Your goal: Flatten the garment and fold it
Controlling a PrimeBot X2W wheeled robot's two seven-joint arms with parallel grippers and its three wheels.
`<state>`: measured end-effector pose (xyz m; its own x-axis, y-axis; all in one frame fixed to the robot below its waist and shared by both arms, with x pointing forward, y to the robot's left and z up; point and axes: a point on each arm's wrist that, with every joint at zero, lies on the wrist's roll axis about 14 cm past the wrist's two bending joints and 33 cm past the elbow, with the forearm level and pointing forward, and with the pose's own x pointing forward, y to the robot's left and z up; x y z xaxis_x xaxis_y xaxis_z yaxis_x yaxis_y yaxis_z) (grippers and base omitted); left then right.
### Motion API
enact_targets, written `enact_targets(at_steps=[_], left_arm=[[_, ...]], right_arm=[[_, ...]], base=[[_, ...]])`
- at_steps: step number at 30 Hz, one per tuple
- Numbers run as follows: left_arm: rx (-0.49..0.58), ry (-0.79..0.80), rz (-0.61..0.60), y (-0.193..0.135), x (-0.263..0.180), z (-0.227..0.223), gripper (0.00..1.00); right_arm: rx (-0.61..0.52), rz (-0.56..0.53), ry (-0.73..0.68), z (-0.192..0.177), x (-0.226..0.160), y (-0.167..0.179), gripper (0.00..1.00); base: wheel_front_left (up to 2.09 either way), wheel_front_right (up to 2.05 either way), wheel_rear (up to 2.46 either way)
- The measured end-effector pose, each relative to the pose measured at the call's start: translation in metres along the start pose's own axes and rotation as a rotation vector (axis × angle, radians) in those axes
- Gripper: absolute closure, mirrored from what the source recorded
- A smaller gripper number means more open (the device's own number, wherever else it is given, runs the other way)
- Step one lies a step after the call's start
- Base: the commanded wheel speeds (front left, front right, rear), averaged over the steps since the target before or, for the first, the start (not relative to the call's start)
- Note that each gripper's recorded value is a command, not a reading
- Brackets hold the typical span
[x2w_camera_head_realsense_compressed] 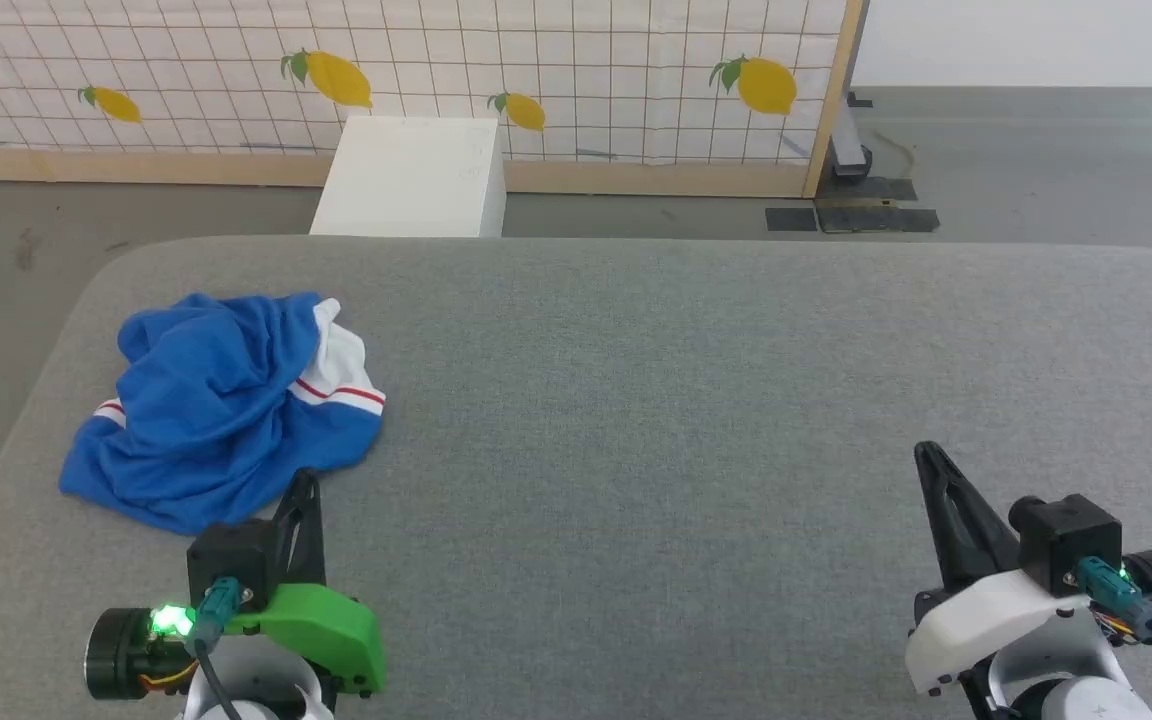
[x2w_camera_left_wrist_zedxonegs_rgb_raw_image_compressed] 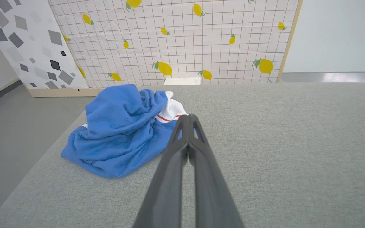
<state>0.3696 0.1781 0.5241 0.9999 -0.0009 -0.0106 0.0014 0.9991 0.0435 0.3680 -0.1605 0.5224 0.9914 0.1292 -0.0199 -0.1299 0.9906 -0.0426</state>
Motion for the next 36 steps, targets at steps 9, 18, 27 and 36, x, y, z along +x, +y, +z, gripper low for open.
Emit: enact_targets(at_steps=[9,18,27,36], left_arm=[[0.0,0.0,0.0,0.0,0.0,0.0,1.0],[0.0,0.0,0.0,-0.0001,0.0,0.0,1.0],[-0.002,0.001,-0.005,-0.0016,-0.0002,-0.0002,0.0],[-0.008,-0.021,-0.005,-0.0017,-0.0006,0.0035,0.0]], right_arm=[[0.0,0.0,0.0,0.0,0.0,-0.0001,1.0],[0.0,0.0,0.0,0.0,0.0,-0.0001,1.0],[0.001,-0.002,0.0,-0.0002,-0.0001,-0.0005,0.0],[0.021,-0.027,-0.005,-0.002,-0.0015,-0.0091,0.0]], base=[[0.0,0.0,0.0],[0.0,0.0,0.0],[0.0,0.0,0.0],[0.0,0.0,0.0]])
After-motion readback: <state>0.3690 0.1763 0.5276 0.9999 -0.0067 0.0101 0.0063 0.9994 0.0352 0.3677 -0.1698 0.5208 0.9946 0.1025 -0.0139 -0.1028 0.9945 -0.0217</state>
